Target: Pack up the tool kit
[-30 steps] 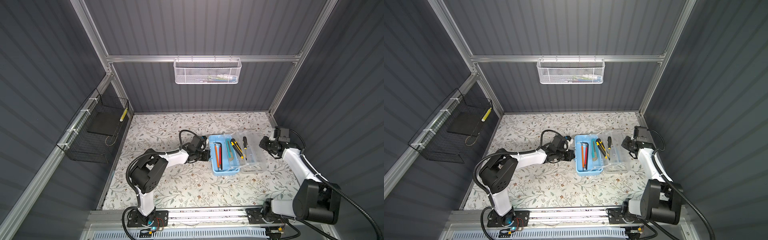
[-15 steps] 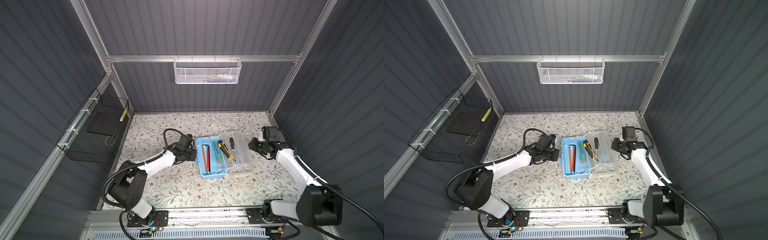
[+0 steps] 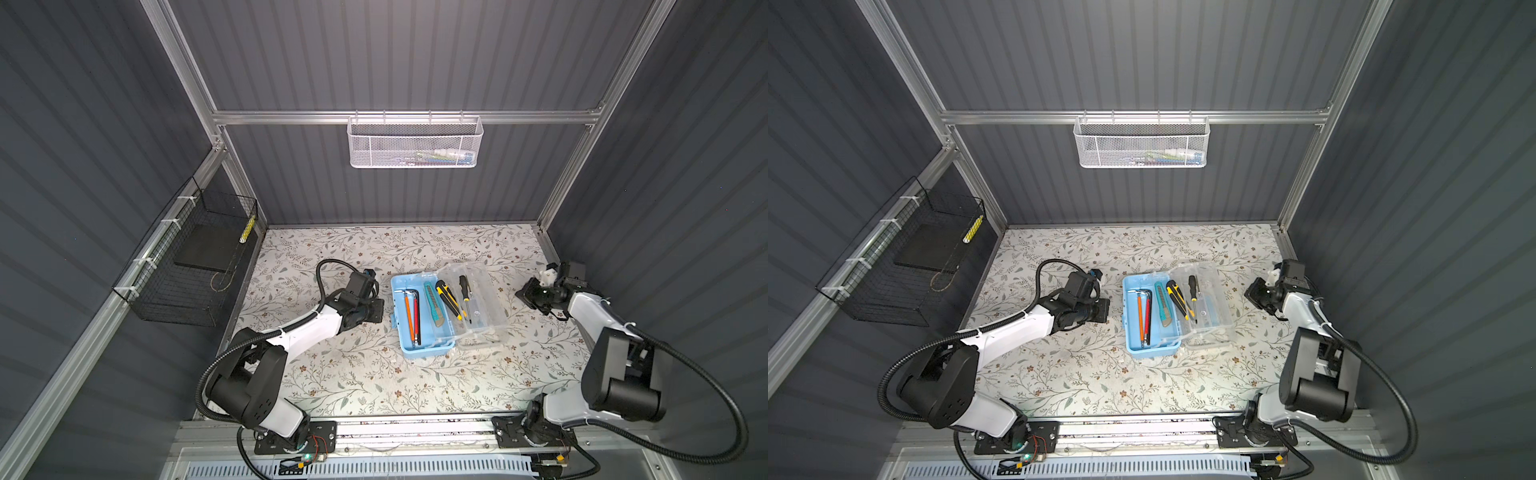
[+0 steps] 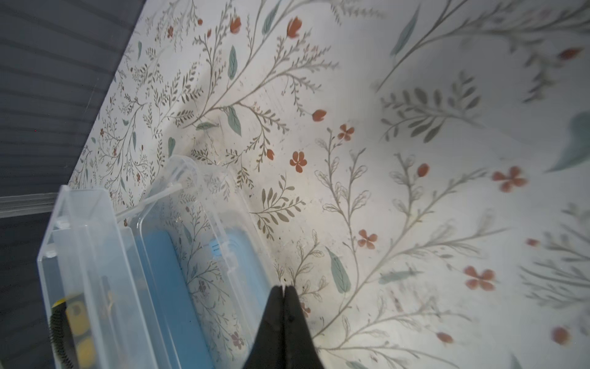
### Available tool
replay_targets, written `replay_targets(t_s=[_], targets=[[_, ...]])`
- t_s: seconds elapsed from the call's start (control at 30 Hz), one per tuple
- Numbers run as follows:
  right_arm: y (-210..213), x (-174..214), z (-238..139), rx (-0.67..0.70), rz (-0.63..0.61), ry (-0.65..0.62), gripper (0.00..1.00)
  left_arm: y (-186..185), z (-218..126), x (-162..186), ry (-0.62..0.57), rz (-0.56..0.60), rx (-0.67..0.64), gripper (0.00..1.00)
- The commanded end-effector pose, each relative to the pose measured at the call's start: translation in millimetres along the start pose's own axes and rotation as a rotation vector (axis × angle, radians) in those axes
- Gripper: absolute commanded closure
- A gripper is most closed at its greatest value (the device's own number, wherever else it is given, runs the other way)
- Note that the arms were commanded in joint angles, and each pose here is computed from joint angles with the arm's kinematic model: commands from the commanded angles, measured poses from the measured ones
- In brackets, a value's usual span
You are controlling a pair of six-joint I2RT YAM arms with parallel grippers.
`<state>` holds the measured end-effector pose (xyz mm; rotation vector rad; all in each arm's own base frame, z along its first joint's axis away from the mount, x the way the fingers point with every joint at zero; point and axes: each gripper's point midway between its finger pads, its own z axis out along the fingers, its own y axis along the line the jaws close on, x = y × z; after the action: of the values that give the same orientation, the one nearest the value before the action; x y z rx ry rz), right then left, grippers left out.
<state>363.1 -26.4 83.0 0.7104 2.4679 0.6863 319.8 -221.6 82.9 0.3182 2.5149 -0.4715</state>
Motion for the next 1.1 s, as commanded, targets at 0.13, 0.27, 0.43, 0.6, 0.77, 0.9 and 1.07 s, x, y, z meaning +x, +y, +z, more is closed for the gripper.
replay_targets(t_s=[0.13,0.27,0.43,0.6,0.77,0.9,1.07], targets=[[11.1,15.4,36.4,-0.201,0.043,0.127,1.00,-15.0,-0.1,-10.2,-0.103,0.046,0.107,1.00],[8.5,23.5,43.0,-0.210,0.042,0.151,1.00,-16.6,9.4,-3.7,-0.092,0.039,0.132,1.00],[4.0,38.4,51.6,-0.237,0.062,0.207,1.00,-23.9,18.8,-1.5,-0.103,0.033,0.188,1.00],[9.0,41.1,53.5,-0.284,0.088,0.213,1.00,-32.2,24.2,-1.4,-0.103,0.036,0.240,1.00],[17.7,45.1,55.0,-0.347,0.102,0.230,1.00,-38.5,25.3,0.2,-0.093,0.037,0.280,1.00],[18.3,47.9,53.3,-0.351,0.107,0.242,1.00,-43.3,23.8,0.9,-0.096,0.039,0.310,1.00],[27.3,52.4,47.5,-0.398,0.108,0.246,1.00,-48.3,25.6,2.5,-0.093,0.028,0.346,1.00]])
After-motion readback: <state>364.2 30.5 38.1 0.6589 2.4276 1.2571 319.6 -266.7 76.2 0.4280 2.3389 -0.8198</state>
